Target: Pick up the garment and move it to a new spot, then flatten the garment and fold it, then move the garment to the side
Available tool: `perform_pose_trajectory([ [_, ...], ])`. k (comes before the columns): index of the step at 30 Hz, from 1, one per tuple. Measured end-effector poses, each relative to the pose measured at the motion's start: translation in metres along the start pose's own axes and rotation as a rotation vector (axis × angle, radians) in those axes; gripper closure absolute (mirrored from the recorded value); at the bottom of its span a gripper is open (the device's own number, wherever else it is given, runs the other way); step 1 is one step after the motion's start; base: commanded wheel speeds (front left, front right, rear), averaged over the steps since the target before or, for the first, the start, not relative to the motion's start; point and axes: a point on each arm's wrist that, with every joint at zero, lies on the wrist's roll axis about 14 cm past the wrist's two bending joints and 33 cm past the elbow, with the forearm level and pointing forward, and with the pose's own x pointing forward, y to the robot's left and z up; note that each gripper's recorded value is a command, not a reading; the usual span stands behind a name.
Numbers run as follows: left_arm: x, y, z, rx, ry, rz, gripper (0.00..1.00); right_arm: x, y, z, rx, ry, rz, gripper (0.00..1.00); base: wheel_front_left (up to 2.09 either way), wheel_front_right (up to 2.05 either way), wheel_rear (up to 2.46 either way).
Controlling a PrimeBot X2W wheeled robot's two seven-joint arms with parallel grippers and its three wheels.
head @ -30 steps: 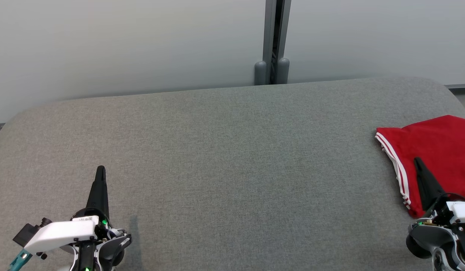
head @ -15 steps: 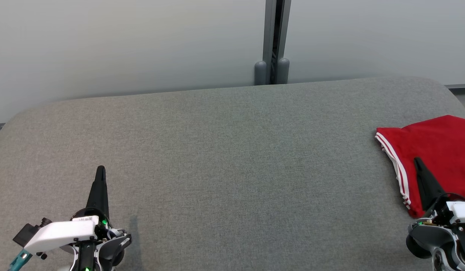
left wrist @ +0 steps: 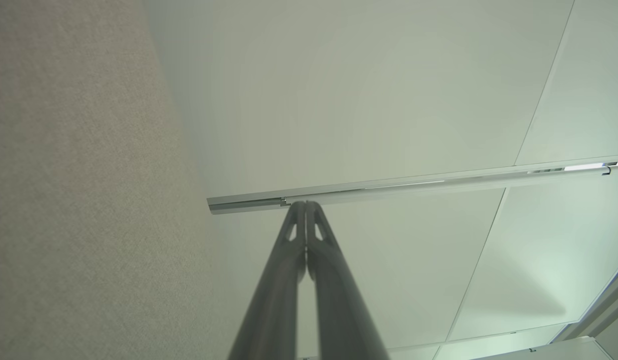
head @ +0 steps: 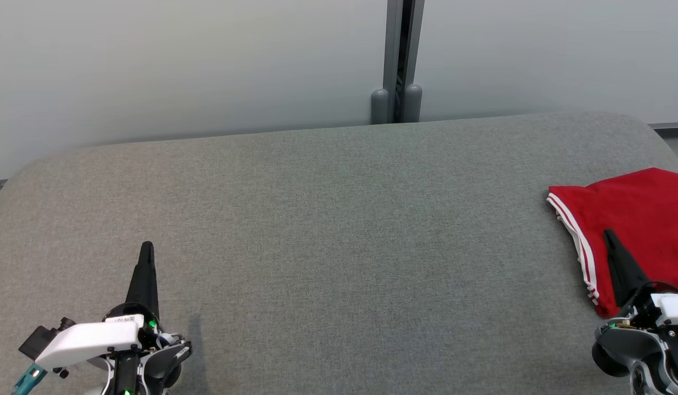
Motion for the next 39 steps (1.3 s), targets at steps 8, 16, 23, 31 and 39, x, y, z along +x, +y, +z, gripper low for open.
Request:
perform_pose_trajectory([
  [8,0.0,0.0,0.0001,0.0,0.0,0.0,1.0,0.0,0.0,0.0,0.0,0.0,0.0,1.0,0.0,0.0,0.0],
  [16,0.0,0.0,0.0001,0.0,0.0,0.0,1.0,0.0003,0.0005,0.0,0.0,0.0,0.001,1.0,0.0,0.0,0.0],
  [23,0.0,0.0,0.0001,0.0,0.0,0.0,1.0,0.0003,0.0005,0.0,0.0,0.0,0.001,1.0,0.0,0.0,0.0],
  [31,0.0,0.0,0.0001,0.0,0.0,0.0,1.0,0.0003,0.0006,-0.0004,0.001,0.003,0.002,1.0,0.0,0.0,0.0],
  [39,0.0,0.0,0.0,0.0,0.0,0.0,1.0,0.0003,0.0006,-0.0004,0.001,0.003,0.002,1.0,0.0,0.0,0.0],
])
